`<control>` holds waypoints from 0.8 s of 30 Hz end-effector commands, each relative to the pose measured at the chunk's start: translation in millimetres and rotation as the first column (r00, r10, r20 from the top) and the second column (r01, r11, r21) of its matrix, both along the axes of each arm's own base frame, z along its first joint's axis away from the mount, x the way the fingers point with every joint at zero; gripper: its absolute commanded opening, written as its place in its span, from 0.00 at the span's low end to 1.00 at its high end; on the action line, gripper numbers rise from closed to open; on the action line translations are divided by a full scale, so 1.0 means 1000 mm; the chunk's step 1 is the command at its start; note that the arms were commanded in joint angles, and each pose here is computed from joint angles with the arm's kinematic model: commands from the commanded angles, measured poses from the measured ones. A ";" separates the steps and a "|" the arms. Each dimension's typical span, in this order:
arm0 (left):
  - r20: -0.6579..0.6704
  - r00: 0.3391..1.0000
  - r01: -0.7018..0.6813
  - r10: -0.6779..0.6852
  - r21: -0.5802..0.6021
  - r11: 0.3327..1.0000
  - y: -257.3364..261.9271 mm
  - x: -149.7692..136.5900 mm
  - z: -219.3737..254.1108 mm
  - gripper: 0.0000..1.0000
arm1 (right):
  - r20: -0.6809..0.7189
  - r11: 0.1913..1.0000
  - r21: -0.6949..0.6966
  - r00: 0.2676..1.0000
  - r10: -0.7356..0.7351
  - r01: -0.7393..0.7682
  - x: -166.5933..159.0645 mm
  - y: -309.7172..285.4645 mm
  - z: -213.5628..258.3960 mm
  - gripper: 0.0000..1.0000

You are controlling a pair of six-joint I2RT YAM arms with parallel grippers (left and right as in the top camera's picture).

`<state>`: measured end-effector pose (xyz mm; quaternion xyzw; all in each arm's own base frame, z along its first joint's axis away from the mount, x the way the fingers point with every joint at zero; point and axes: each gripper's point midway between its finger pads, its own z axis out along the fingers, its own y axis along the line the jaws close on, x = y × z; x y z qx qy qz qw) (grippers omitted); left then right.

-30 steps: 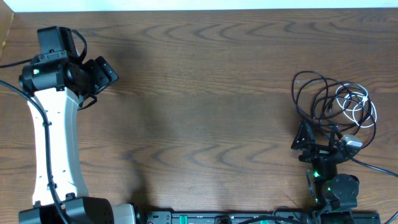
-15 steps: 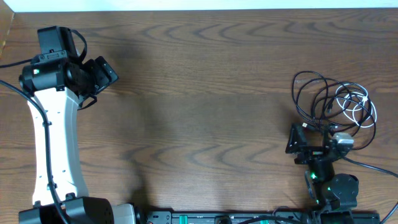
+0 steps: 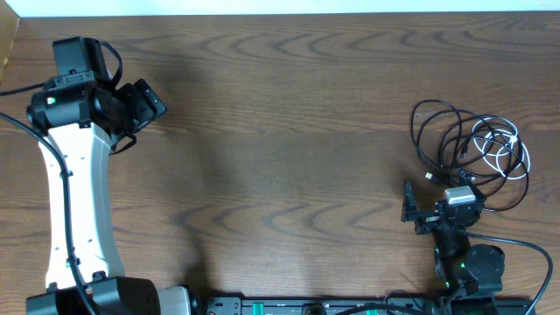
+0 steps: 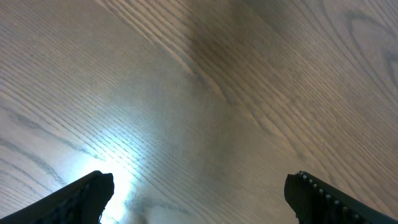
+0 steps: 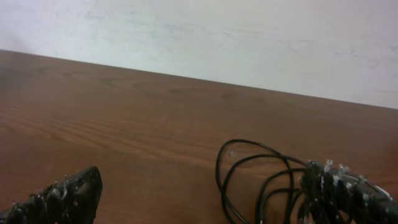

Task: Untangle cables

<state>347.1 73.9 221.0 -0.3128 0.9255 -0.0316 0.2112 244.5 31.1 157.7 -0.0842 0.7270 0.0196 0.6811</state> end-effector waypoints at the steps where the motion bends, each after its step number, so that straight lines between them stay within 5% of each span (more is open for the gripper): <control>1: -0.012 1.000 -0.015 0.015 0.006 1.000 0.002 -0.002 -0.003 0.93 | 0.006 0.999 -0.036 1.000 -0.001 0.002 0.000 -0.002 0.000 0.99; 24: -0.012 1.000 -0.015 0.015 0.006 1.000 0.002 -0.002 -0.003 0.93 | 0.006 0.993 -0.037 0.994 -0.113 0.113 0.002 -0.029 0.000 0.99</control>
